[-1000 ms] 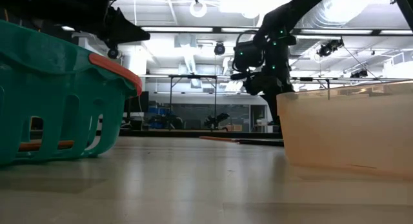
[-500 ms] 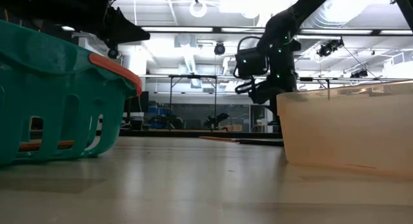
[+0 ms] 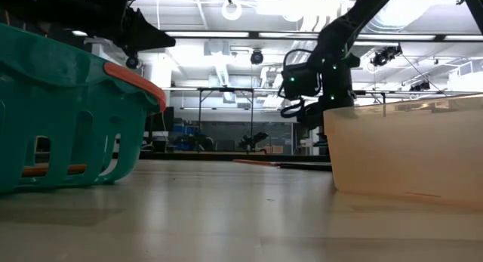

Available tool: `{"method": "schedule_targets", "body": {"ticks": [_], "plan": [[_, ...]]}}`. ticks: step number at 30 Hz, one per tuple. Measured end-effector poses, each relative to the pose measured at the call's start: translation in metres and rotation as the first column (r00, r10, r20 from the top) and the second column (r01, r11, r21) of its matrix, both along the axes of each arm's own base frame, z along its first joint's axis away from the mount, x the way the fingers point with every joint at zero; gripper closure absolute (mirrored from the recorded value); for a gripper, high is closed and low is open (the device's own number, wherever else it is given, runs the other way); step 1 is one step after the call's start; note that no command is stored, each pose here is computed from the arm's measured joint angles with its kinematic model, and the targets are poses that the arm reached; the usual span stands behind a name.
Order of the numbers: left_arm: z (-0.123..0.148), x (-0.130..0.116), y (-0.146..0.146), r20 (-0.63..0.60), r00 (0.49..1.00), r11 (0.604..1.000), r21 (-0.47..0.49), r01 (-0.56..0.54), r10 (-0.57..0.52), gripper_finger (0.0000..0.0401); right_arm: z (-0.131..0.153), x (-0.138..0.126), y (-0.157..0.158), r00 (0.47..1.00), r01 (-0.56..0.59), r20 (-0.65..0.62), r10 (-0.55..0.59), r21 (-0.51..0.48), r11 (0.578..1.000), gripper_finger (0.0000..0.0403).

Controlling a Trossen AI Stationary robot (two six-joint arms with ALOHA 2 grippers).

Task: Sort pens & pencils
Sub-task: Put the black pen into the orange bin

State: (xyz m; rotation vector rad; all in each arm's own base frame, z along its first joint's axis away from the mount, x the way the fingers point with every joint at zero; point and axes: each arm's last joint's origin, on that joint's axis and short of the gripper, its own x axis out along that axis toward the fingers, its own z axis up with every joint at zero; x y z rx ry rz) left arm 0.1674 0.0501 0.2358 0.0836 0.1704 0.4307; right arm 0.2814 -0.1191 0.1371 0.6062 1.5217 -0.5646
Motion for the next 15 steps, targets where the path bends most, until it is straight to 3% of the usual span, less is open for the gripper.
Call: {"method": "schedule_targets", "body": {"ticks": [8, 15], "plan": [[0.0, 0.0, 0.0, -0.001, 1.0, 1.0, 0.001, 0.0, 0.0, 0.0392, -0.0056, -0.0049, 0.0021, 1.0, -0.002, -0.018, 0.002, 0.007, 1.0, 0.0383], [-0.0007, -0.0001, 0.0, -0.008, 1.0, 1.0, -0.001, 0.0, 0.0, 0.0391, 0.0016, -0.0018, 0.0006, 1.0, -0.008, -0.025, 0.008, 0.008, 1.0, 0.0382]]}}
